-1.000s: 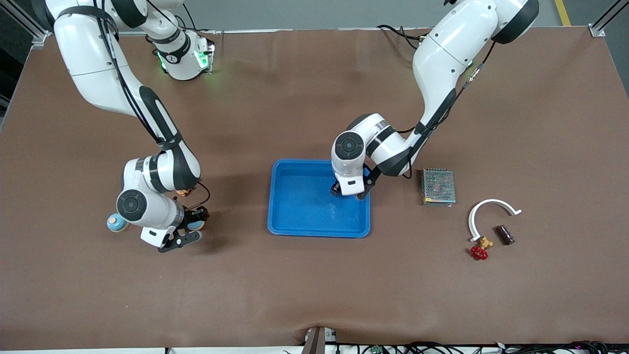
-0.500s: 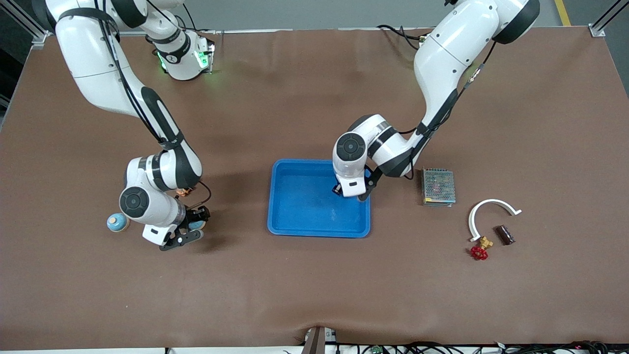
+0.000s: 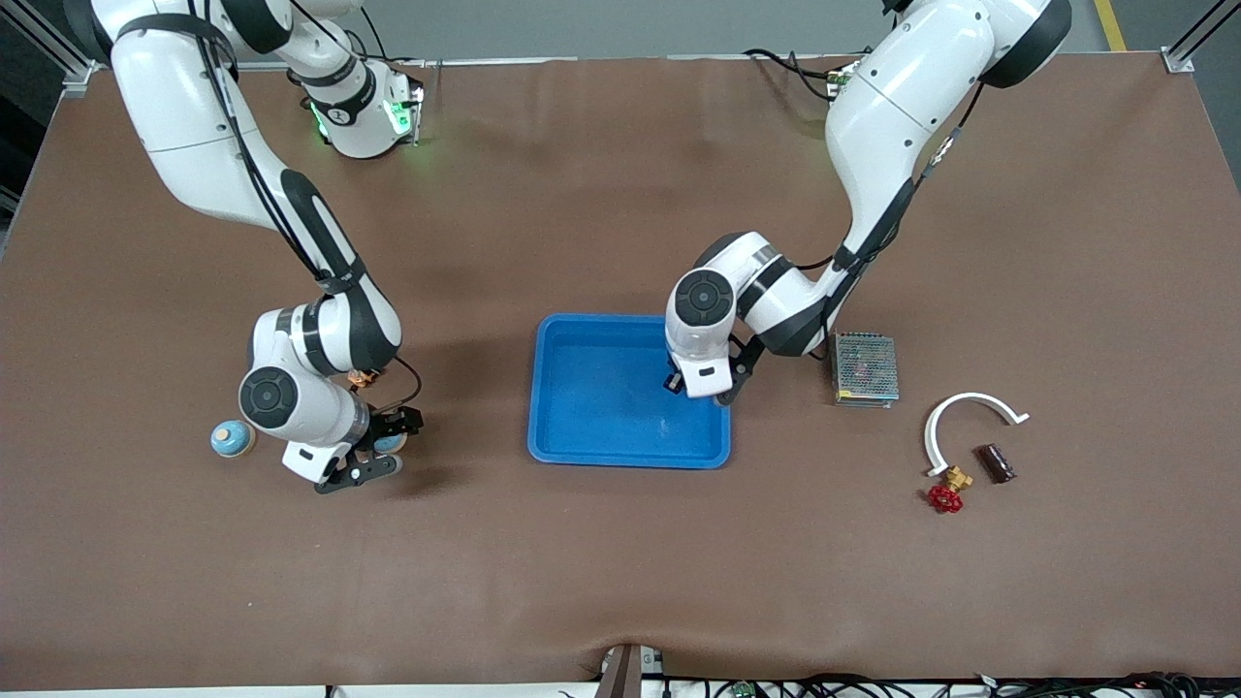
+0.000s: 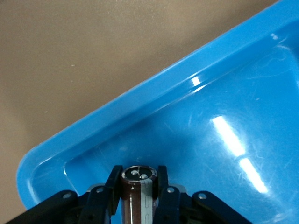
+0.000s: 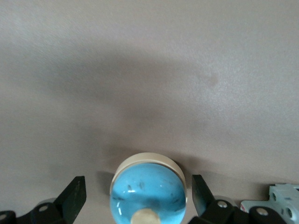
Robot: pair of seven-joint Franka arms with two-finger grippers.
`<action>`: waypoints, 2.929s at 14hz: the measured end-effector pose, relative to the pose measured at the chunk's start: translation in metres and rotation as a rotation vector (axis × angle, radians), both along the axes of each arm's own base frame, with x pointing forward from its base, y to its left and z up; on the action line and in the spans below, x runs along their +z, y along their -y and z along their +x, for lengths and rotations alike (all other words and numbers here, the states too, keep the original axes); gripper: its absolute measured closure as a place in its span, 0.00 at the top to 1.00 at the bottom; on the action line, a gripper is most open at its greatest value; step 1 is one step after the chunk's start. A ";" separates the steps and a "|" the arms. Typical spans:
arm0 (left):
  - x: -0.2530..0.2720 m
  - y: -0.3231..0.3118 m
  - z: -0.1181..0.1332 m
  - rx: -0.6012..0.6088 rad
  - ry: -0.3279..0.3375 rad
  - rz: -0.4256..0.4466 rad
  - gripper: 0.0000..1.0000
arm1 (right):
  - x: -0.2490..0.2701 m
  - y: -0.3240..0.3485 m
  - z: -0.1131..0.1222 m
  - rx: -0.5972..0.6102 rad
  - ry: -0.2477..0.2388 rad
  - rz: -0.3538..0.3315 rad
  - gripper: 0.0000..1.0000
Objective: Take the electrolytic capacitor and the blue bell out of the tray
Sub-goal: 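Set the bell beside the breaker while the left gripper lifts the capacitor, then carry the capacitor toward the clamp while the right gripper returns to rest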
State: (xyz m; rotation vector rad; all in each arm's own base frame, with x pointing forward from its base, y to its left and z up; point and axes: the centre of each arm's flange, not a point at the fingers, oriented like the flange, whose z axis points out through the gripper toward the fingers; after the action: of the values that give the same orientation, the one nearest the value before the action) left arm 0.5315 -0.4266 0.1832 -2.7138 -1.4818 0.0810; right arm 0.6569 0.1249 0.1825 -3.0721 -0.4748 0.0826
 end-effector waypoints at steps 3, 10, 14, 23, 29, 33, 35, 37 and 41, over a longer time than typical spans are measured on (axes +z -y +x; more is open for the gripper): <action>0.010 0.000 0.005 0.004 0.013 -0.004 0.34 | 0.028 -0.002 0.007 -0.001 -0.003 -0.001 1.00; 0.108 -0.031 0.045 -0.019 0.026 0.024 0.34 | 0.127 0.001 0.044 -0.018 -0.021 -0.009 1.00; 0.193 -0.106 0.081 -0.112 -0.016 -0.011 0.34 | 0.140 0.033 0.055 -0.072 0.006 -0.012 1.00; 0.275 -0.393 0.125 -0.457 -0.089 -0.052 0.34 | 0.194 0.152 0.066 -0.151 0.089 -0.014 1.00; 0.279 -0.557 0.110 -0.694 -0.025 -0.070 0.34 | 0.321 0.179 0.014 -0.184 0.036 -0.015 1.00; 0.225 -0.555 0.079 -0.737 0.044 -0.010 0.34 | 0.393 0.155 -0.033 -0.296 -0.019 -0.030 1.00; 0.200 -0.539 0.056 -0.747 0.047 -0.012 0.34 | 0.413 0.145 -0.051 -0.322 -0.043 -0.040 1.00; 0.188 -0.531 0.037 -0.742 0.035 -0.023 0.34 | 0.435 0.141 -0.069 -0.344 -0.054 -0.046 1.00; 0.177 -0.507 0.021 -0.730 0.032 -0.049 0.34 | 0.465 0.111 -0.090 -0.357 -0.024 -0.048 1.00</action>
State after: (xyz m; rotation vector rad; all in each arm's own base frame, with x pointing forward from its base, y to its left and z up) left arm 0.5528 0.0799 0.3598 -3.1058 -0.4204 0.0425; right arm 0.5674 0.0141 0.6479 -3.1407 0.0823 0.1218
